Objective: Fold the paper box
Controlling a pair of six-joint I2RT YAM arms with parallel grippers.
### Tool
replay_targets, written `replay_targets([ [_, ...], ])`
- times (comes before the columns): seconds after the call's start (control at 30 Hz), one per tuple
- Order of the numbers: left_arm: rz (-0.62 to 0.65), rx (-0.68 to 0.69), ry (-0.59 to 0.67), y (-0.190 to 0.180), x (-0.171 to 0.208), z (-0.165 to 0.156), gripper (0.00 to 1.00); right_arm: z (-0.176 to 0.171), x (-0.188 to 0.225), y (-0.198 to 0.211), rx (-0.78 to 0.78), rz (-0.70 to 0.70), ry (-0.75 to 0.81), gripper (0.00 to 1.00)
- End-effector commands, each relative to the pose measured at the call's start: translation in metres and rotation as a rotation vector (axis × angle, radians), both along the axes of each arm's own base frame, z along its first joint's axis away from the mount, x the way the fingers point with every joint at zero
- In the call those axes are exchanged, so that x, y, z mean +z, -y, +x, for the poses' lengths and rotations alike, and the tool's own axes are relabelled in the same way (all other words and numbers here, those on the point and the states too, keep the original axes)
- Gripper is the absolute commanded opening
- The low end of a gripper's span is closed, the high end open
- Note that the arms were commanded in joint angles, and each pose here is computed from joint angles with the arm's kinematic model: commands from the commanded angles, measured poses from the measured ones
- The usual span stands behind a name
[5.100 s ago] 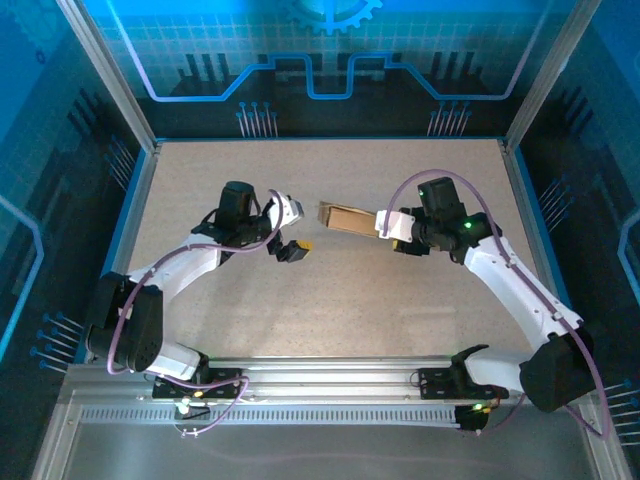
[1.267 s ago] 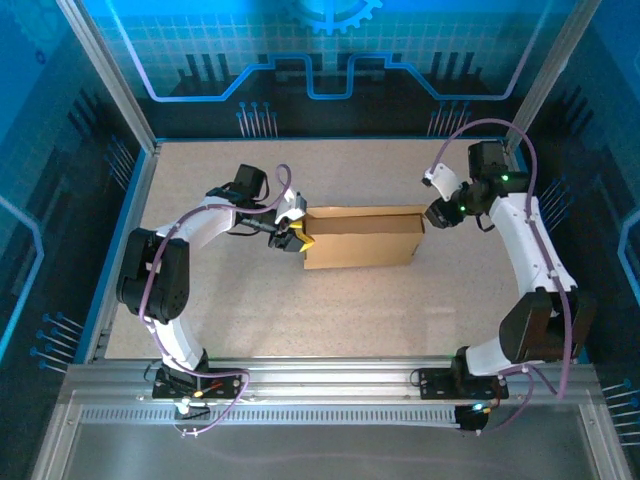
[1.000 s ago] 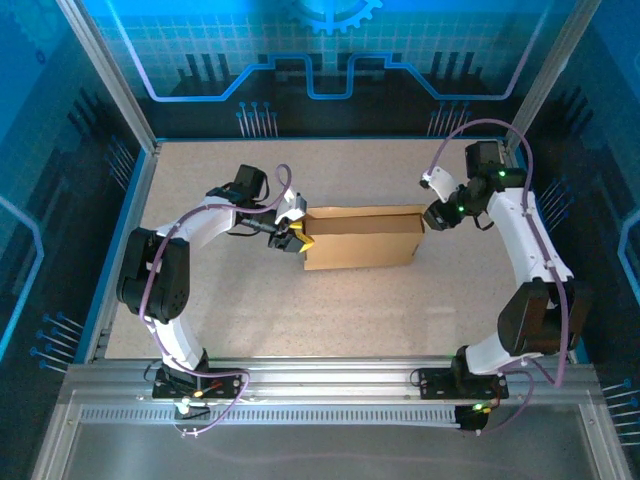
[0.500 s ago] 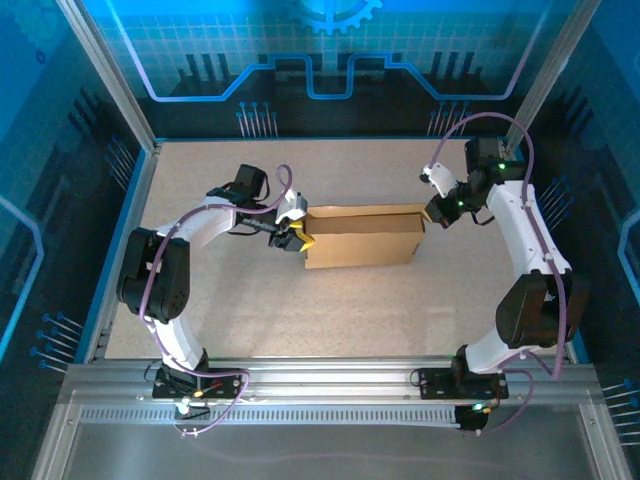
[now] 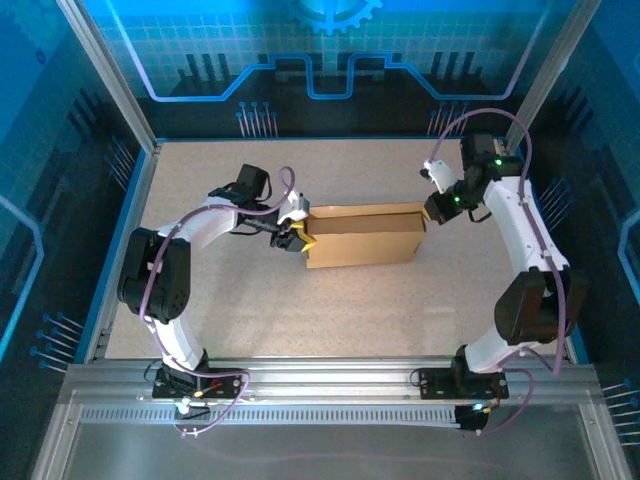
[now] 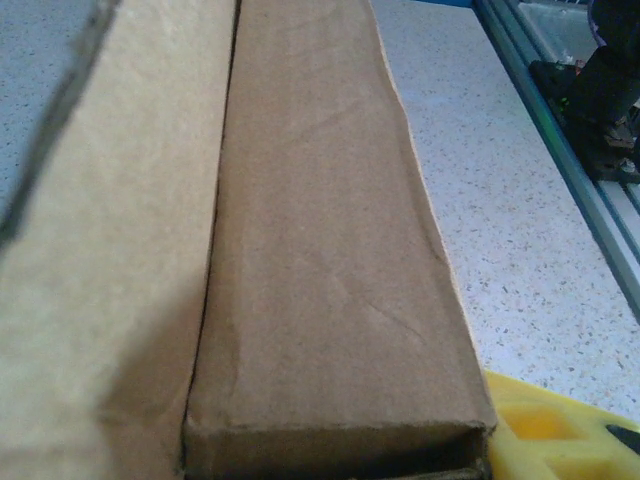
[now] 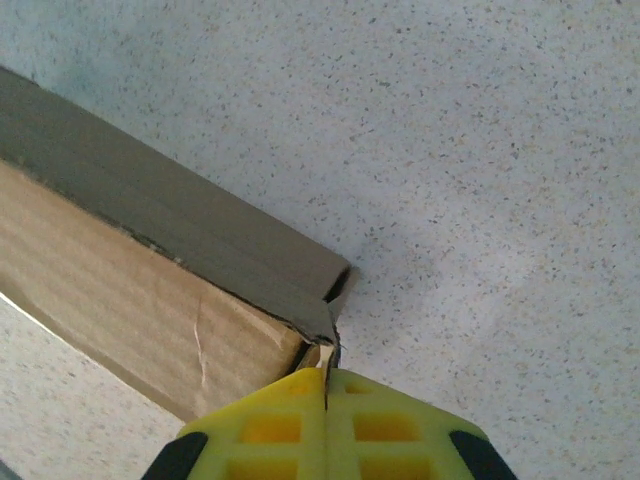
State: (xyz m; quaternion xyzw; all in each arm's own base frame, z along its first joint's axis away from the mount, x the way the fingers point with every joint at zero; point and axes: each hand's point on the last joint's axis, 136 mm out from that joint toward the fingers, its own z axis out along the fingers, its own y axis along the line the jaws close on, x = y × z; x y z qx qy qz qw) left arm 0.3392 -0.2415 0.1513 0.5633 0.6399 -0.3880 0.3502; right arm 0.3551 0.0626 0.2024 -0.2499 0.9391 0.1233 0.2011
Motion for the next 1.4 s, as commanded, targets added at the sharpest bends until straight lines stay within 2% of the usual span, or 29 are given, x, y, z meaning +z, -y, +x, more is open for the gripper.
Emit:
replay_targets([
  [0.0,0.049,0.01,0.012,-0.001,-0.007,-0.002,0.53,0.002,0.015,-0.008,-0.097,0.086,-0.058,0.0],
  [0.4,0.066,0.015,0.022,0.003,-0.01,-0.002,0.53,-0.011,0.011,-0.025,-0.27,0.122,-0.207,0.0],
  [0.67,0.071,0.027,0.025,0.002,-0.009,-0.001,0.53,-0.02,0.001,-0.027,-0.335,0.109,-0.235,0.0],
  [1.37,0.02,0.046,-0.023,0.009,-0.003,0.005,0.54,-0.021,-0.033,-0.027,-0.246,0.025,0.031,0.0],
])
